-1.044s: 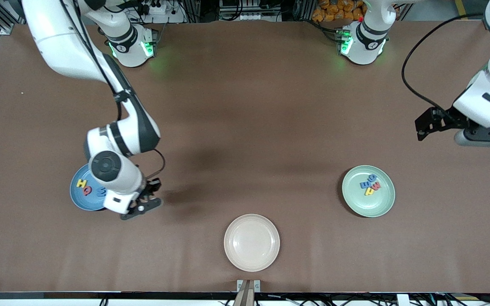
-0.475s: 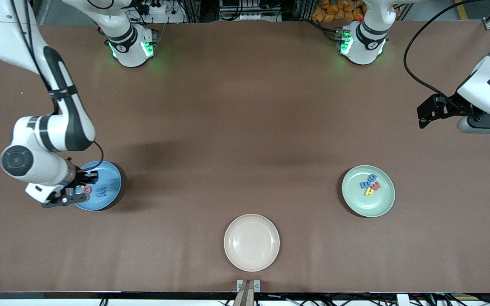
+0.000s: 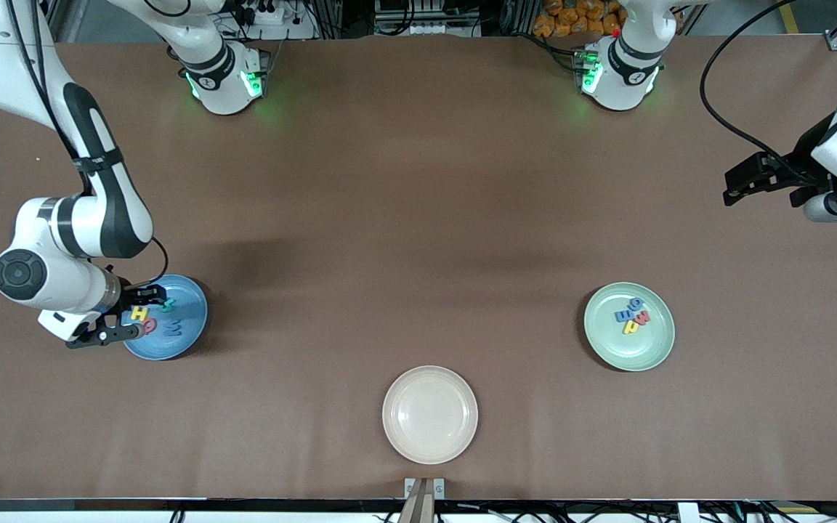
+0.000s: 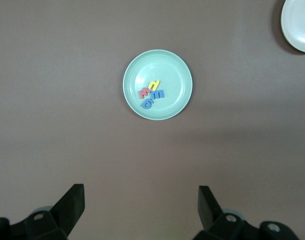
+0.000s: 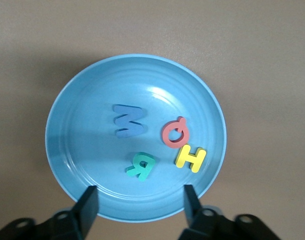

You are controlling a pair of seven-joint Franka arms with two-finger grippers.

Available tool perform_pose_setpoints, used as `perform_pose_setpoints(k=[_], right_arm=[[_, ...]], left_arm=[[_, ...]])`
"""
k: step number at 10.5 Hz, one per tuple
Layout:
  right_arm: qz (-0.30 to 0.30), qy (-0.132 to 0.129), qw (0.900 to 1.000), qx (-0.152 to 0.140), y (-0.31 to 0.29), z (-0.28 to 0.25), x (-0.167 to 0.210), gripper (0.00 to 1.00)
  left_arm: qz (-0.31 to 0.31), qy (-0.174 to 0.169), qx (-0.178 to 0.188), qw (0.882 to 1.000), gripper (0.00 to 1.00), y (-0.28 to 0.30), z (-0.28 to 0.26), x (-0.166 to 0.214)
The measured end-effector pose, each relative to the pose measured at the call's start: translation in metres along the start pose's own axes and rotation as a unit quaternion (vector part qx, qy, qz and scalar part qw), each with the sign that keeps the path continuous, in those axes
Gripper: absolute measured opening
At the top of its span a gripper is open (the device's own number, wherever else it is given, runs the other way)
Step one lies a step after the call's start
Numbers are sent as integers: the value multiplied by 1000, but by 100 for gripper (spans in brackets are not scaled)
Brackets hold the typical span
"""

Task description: Sort uppercase to blue plate, lowercase to green plate

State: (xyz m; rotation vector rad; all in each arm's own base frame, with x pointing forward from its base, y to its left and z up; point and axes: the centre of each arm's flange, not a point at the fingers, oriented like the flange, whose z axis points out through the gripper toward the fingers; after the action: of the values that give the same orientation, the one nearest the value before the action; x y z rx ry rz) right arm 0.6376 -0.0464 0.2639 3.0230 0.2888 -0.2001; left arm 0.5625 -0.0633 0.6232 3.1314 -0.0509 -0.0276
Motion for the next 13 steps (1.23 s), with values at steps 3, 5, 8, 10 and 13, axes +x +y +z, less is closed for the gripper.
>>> perform_pose_setpoints(k=[3, 5, 8, 10, 13], right_arm=[[8, 26, 1000, -10, 9, -46, -6, 100], [17, 36, 999, -6, 6, -97, -20, 100], [37, 81, 996, 10, 6, -182, -49, 100], [52, 90, 994, 16, 13, -228, -77, 100], [66, 105, 992, 19, 20, -307, -118, 100]], left_arm=[[3, 8, 4, 1000, 100, 4, -20, -17], [0, 23, 13, 1000, 100, 2, -44, -31], [-13, 30, 15, 999, 100, -12, -57, -37], [-11, 29, 15, 999, 100, -11, -56, -36], [-7, 33, 15, 999, 100, -6, -59, -34]])
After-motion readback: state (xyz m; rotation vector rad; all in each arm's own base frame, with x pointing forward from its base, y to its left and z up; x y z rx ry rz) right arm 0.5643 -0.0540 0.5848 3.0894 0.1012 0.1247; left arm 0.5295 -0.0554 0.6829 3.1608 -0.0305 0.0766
